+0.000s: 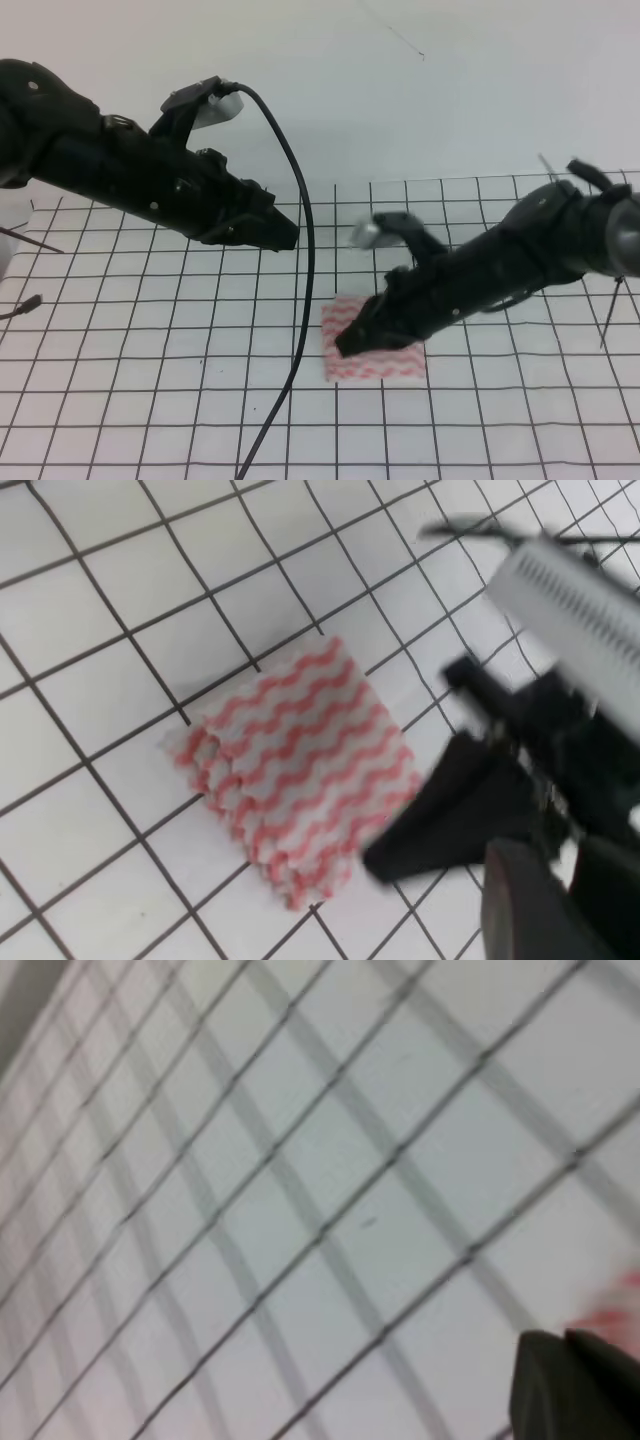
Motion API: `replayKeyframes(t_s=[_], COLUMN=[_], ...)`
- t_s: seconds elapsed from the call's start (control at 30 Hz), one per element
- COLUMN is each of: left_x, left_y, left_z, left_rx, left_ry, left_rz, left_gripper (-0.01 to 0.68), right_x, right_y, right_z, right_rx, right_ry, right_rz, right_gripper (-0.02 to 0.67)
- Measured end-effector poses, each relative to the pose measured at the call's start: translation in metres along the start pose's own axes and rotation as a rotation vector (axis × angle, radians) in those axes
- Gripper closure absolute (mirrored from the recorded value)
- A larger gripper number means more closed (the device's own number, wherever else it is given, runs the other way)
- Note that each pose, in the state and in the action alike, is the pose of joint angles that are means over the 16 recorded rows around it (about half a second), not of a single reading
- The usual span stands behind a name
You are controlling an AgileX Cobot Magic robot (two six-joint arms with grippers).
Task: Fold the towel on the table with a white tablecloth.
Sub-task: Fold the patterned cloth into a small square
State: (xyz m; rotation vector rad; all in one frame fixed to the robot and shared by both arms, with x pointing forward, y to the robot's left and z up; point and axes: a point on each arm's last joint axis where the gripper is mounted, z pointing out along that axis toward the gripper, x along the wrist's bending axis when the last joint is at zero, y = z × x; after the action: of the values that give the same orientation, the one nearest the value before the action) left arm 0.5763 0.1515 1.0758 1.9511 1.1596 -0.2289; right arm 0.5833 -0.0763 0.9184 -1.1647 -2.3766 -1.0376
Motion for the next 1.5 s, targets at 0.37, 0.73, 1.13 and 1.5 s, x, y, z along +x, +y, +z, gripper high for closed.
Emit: replayKeyframes(t_s=[0.37, 0.73, 1.13, 1.5], left_x=[0.0, 0.0, -0.001, -0.034], left_y=[0.0, 0.0, 0.0, 0.0], left_z=[0.0, 0.0, -0.001, -0.04], left_rx=[-0.003, -0.004, -0.001, -0.055], left_ry=[0.003, 0.003, -0.001, -0.007], left_rz=[0.001, -0.001, -0.001, 0.098], left_gripper=[0.571, 0.571, 0.575, 0.642], right_x=[-0.009, -0.004, -0.021, 0.02], right_y=[-0.004, 0.01, 0.017, 0.041], right_z=[-0.017, -0.036, -0.033, -0.085], right_rx=[0.078, -0.025, -0.115, -0.256], right_ry=[-0.202, -0.301, -0.392, -0.418], right_rz=[0.0, -0.087, -0.104, -0.24], right_gripper=[0.646, 0.646, 0.646, 0.646])
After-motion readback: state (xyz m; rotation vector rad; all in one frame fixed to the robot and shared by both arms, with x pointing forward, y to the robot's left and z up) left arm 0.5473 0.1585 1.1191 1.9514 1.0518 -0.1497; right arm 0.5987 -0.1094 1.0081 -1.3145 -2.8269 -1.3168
